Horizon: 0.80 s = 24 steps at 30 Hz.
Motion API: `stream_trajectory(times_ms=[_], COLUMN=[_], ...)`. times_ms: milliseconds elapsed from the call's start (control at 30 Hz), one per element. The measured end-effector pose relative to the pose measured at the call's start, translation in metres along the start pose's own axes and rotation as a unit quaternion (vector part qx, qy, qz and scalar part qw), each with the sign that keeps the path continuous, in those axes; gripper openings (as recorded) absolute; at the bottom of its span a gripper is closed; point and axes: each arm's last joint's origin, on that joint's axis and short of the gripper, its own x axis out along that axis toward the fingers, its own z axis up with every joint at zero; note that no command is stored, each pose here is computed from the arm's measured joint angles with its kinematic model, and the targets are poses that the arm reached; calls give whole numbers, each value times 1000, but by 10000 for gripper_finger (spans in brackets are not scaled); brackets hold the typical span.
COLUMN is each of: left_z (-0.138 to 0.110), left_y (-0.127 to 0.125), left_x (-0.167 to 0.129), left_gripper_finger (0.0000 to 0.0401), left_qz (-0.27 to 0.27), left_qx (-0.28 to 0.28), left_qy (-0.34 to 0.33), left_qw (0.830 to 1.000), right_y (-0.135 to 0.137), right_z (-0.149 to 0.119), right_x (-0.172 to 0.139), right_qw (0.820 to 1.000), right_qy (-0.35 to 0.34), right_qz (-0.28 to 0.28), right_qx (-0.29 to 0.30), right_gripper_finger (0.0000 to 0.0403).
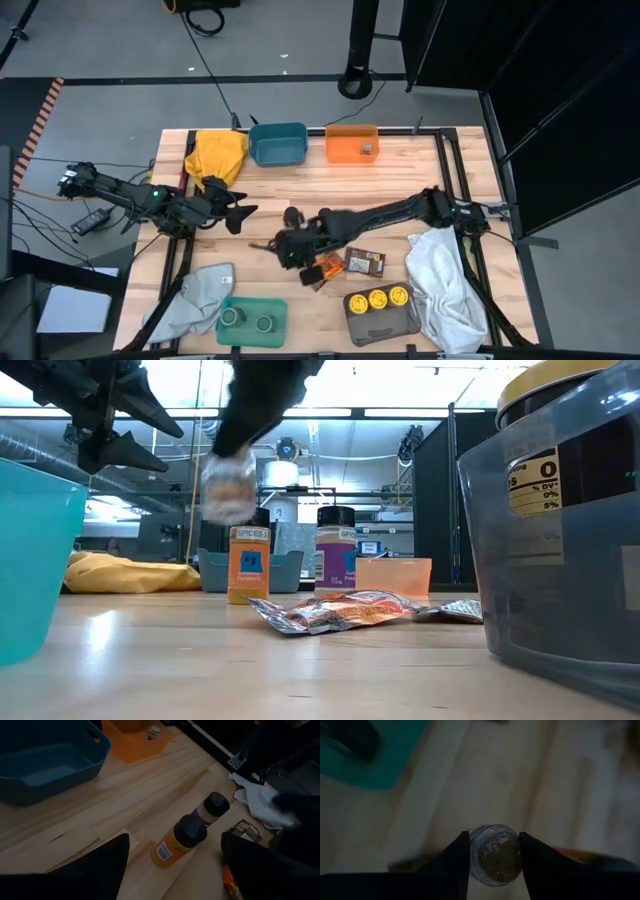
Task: Sort spices by type
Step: Put the brown seasoning bottle into the orange bin
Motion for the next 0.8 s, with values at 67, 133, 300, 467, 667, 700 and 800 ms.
stream_trajectory(times_ms=[67, 133, 300, 467, 667, 700, 800], left_z=[0, 0, 0, 1, 2, 2, 2], left_y=[0, 0, 0, -1, -1, -1, -1], left_x=[0, 0, 0, 0, 0, 0, 0], left_gripper_finger=[321, 321, 321, 321, 321, 321, 321], left_qz=[0, 0, 0, -1, 0, 1, 5], left_qx=[0, 0, 0, -3, -15, -18, -20], left_qy=[0, 0, 0, -4, -14, -16, -22], left_qw=[1000, 1000, 1000, 1000, 1000, 1000, 1000], right_y=[-11, -24, -67, -118, -184, -195, -227], right_z=[-1, -3, -20, -43, -77, -83, -108], right_x=[-21, -44, -96, -131, -149, -152, -153], right_qw=[1000, 999, 996, 991, 980, 979, 975], right_qy=[-1, -2, 14, 28, 45, 47, 59], right_qz=[-16, -35, -82, -131, -175, -178, -179], right_qx=[-9, -17, -8, 30, 79, 90, 121], right_gripper_finger=[148, 148, 148, 148, 148, 148, 148])
